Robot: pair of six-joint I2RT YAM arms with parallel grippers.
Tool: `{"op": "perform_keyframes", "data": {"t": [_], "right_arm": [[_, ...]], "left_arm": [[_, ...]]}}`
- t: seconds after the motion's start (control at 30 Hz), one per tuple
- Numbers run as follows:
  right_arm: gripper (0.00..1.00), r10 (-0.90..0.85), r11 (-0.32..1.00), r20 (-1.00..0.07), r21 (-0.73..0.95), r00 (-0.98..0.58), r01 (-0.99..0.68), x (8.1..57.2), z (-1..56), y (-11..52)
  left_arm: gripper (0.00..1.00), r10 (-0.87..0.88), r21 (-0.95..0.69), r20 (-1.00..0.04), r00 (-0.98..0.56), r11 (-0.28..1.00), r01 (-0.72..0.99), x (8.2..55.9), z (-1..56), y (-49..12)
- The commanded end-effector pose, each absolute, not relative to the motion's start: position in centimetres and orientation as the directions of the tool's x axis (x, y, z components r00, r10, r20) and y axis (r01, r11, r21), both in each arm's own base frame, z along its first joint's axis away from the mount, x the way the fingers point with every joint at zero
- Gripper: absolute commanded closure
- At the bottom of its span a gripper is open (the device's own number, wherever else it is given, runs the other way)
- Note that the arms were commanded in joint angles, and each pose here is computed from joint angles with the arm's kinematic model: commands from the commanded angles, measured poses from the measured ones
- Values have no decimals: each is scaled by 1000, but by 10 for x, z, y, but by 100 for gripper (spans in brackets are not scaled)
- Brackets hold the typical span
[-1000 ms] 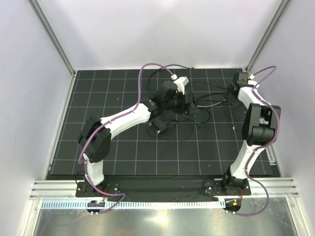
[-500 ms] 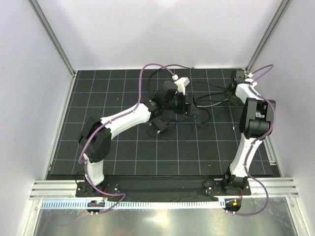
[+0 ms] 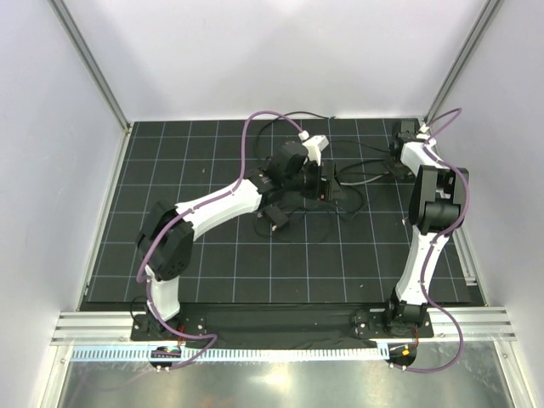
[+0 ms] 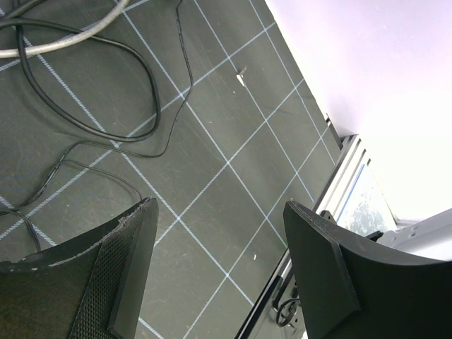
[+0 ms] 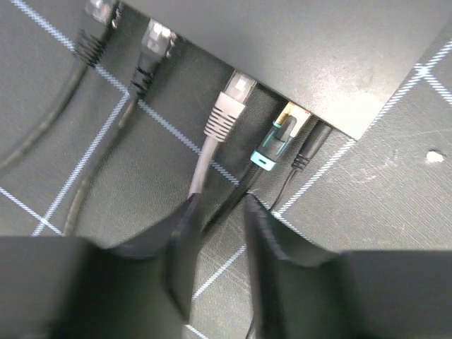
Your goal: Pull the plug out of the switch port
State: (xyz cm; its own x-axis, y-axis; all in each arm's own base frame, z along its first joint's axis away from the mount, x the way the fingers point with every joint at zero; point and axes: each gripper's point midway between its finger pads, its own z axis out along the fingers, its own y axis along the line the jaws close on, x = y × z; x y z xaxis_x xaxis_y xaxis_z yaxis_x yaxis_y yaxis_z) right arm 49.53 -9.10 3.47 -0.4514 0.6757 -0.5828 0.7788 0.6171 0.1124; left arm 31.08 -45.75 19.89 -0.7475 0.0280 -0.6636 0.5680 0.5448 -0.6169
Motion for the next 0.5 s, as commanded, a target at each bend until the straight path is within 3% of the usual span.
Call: {"op": "perform_keyframes", "data": {"t": [0.0, 0.07, 0.17, 0.37, 0.47], "right_arm": [[68, 644, 651, -610, 119, -462, 750, 510, 45, -85], [79, 642, 666, -595, 120, -484, 736, 510, 42, -79], [88, 624, 697, -581, 114, -522, 707, 509, 40, -64], [94, 622, 716, -566, 134, -540, 685, 494, 39, -30], [99, 684, 665, -541, 185, -490, 724, 479, 37, -12]], "left_arm": [[25, 9, -617, -698, -716, 499, 608, 313, 217, -468], [25, 6, -618, -698, -716, 501, 606, 314, 217, -468], [25, 4, -617, -695, -719, 510, 599, 315, 214, -468], [25, 1, -581, -703, -711, 576, 575, 324, 208, -461], [25, 11, -557, -708, -706, 607, 567, 330, 203, -457]]}}
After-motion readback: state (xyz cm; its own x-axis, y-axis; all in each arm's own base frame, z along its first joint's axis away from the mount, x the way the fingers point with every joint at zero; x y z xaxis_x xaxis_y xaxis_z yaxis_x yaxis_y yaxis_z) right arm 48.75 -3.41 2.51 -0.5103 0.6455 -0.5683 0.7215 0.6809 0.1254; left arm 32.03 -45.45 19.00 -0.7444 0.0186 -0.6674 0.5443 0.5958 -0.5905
